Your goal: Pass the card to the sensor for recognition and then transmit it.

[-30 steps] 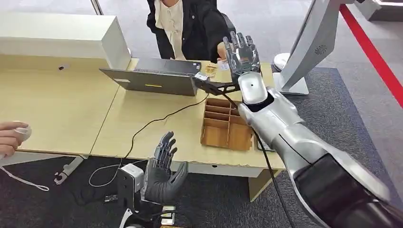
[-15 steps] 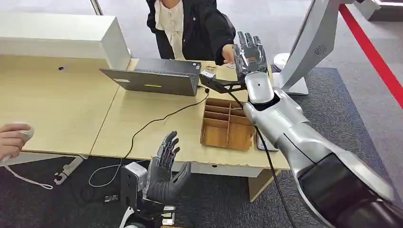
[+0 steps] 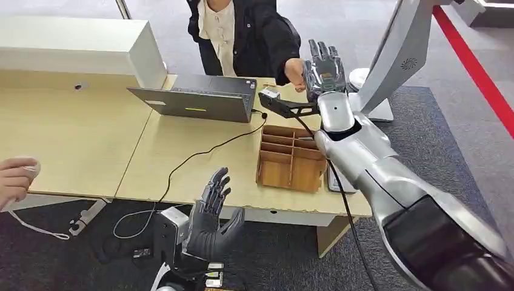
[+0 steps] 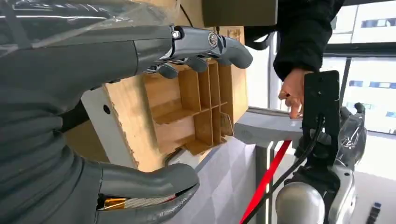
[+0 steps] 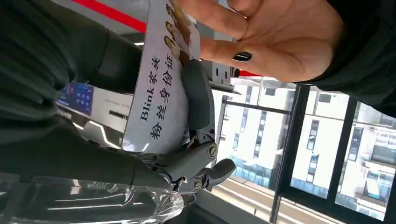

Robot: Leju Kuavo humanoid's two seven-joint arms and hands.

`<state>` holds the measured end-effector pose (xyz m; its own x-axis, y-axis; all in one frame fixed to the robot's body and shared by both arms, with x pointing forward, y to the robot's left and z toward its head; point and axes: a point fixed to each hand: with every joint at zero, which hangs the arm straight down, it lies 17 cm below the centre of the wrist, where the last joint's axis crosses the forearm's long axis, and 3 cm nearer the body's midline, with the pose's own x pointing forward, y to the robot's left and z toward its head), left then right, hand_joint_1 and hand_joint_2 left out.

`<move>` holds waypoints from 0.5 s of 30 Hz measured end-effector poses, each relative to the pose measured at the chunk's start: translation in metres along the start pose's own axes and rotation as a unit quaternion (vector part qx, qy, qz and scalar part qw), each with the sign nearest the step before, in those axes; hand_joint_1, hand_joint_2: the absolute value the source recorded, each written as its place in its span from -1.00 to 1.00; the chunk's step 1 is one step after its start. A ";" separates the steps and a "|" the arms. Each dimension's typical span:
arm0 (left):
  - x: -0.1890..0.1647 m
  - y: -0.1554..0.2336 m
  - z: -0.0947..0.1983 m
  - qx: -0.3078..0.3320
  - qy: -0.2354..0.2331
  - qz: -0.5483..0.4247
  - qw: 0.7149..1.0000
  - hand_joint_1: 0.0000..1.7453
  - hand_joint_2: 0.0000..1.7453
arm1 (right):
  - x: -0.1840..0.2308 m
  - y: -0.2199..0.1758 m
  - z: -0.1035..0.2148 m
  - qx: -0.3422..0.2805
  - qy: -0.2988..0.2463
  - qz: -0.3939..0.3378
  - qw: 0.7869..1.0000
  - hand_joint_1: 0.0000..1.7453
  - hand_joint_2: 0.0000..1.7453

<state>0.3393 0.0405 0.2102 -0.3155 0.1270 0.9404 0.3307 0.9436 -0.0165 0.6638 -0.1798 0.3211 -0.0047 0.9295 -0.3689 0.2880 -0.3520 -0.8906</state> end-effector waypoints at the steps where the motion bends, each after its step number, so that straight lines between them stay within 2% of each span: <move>1: -0.001 0.000 0.000 0.000 0.001 0.000 1.000 -1.00 1.00 | 0.000 0.001 0.000 0.002 -0.001 -0.002 1.000 1.00 1.00; 7: -0.001 -0.002 0.001 -0.004 0.001 -0.005 1.000 -1.00 1.00 | 0.004 0.001 0.002 -0.011 -0.009 -0.040 0.999 1.00 1.00; 15: -0.001 0.001 0.002 0.003 0.001 -0.011 1.000 -1.00 1.00 | 0.022 -0.027 0.007 -0.085 -0.034 -0.154 0.984 1.00 1.00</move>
<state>0.3386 0.0418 0.2084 -0.3214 0.1066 0.9409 0.3187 0.9478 0.0015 0.6490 -0.1509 0.3352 -0.1789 0.9776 -0.1111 0.4184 -0.0266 -0.9079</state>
